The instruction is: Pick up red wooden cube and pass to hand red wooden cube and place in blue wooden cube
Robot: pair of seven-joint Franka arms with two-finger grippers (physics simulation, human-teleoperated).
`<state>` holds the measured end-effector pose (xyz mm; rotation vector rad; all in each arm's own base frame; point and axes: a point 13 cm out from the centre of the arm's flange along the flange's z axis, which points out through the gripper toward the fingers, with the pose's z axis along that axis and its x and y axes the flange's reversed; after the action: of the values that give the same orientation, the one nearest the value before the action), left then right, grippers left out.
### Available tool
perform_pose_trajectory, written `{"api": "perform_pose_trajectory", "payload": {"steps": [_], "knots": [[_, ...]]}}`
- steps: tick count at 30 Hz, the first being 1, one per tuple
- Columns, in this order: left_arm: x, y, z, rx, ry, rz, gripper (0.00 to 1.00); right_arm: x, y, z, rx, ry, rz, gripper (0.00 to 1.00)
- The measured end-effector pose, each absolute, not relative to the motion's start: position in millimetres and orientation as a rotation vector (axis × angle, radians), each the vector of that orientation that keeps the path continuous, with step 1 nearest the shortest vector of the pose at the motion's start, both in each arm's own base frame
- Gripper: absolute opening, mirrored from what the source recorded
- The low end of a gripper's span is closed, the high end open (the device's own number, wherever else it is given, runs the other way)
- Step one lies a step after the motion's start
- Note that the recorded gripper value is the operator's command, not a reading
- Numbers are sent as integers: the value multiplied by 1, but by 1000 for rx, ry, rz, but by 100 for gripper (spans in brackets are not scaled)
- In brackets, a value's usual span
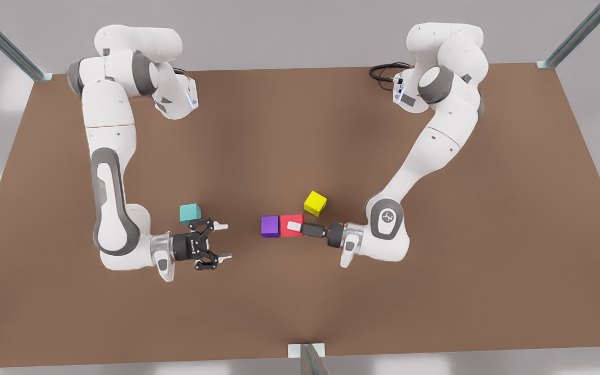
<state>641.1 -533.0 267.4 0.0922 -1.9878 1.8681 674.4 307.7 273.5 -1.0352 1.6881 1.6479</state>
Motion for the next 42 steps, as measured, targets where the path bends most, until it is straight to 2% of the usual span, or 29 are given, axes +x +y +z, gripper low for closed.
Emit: {"api": "perform_pose_trajectory", "payload": {"steps": [5,12,26,42], "knots": [[645,-536,267,133,-1998,1858,74,659,355,269,-1089,1567,1558,100],[641,-543,264,125,-2031,1834,74,662,387,261,-1127,1466,1410,100],[638,-552,259,146,-2041,1820,74,637,411,260,-1161,1347,1300,100],[632,-575,259,157,-2065,1818,74,633,436,246,-1189,1288,1226,99]]}}
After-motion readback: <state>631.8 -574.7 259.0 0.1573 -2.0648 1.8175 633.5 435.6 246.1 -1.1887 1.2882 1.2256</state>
